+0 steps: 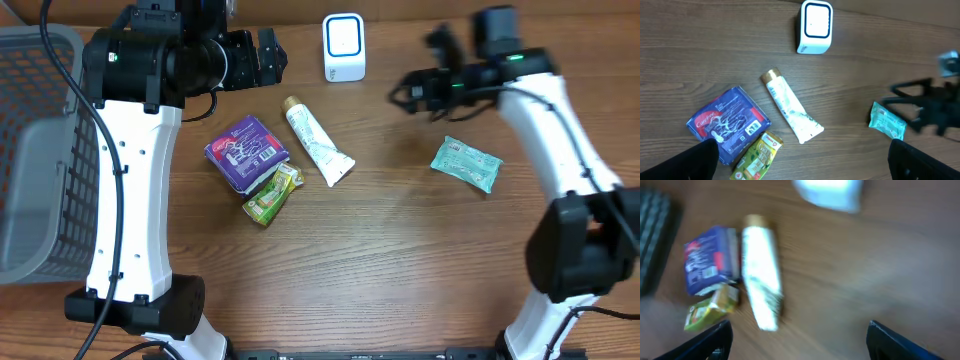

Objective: Scan the item barcode
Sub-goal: 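Reach the right gripper to the white tube and grasp it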

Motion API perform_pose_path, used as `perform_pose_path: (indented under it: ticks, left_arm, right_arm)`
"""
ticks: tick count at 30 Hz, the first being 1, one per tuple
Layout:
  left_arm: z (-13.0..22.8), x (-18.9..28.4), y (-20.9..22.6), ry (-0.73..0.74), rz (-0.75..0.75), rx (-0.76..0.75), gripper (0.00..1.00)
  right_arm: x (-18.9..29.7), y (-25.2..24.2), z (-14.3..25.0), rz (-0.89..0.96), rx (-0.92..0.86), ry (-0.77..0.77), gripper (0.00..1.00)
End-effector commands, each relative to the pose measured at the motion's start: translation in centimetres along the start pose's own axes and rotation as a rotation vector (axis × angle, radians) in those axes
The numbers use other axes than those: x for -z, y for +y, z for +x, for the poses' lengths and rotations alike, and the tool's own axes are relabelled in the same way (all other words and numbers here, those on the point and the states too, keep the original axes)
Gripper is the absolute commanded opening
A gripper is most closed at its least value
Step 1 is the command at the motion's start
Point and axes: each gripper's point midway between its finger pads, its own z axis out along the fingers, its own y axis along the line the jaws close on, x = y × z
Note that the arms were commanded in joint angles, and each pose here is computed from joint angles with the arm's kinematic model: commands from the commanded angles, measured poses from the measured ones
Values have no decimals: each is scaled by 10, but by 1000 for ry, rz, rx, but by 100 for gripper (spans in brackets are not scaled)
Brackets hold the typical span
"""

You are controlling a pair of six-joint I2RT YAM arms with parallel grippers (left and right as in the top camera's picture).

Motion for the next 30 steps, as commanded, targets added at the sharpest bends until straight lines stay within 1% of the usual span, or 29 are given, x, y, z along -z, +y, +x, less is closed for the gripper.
perform_pose_path:
  ticks: [1,3,8,17,23,27,28,30]
  left_arm:
    - [1,-3,-3,5,7,-17,100]
    - [1,-3,-3,5,7,-17,100]
    - [1,-3,-3,5,7,-17,100]
    - [1,-3,-3,6,7,-16,100]
    - [1,-3,-3,5,7,-17,100]
    - [1,-3,-3,6,7,-16,100]
    - [1,-3,-3,6,7,-16,100]
    - [1,-3,-3,5,7,-17,100]
  right_arm:
    - [-40,39,-6,-24,184,5,89]
    - [-62,53,-4,-36,224,22,93]
    - [-106,60,6,-38,280,105,93]
    - [-164,63,48,-89,267,244,93]
    - [-186,73,64,-126,275,275,94]
    - [-194,74,67,-139,224,275,94]
    - [-196,73,68,-136,202,277,93]
    - [-201,70,73,-130,166,289,89]
